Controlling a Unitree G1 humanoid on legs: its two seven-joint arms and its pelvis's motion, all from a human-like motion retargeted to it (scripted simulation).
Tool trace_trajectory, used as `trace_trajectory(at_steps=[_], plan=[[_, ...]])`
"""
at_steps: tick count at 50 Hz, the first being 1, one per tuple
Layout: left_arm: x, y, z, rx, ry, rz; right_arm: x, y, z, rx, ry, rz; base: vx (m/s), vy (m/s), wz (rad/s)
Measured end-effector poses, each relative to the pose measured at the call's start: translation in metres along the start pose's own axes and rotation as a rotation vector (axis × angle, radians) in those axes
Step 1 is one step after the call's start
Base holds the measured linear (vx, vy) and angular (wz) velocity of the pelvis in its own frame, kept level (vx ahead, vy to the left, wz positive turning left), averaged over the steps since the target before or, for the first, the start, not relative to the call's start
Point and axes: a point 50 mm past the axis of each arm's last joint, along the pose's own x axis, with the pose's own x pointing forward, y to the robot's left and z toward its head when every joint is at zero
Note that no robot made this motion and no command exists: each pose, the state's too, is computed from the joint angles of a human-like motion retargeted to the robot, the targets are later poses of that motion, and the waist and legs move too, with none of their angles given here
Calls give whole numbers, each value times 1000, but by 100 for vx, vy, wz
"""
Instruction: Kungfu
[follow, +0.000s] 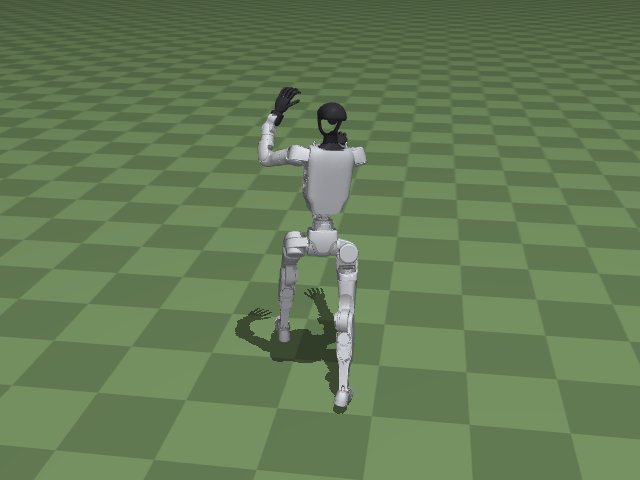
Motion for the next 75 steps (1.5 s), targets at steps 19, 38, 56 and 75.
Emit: trace_trajectory(at_steps=[19,38,56,75], plan=[[-108,-96,6,-59,222,-109,-75,57,118,2135,-60,816,35,20,-32],[-223,-13,-135,775,926,-474,-389,17,-84,1671,582,166,21,3,65],[-308,-75,-28,-614,1159,-497,-164,-39,13,1314,-456,-58,6,3,-16],[-415,-45,183,-1476,1666,-163,47,-132,-86,99,361,-86,-31,-23,16]])
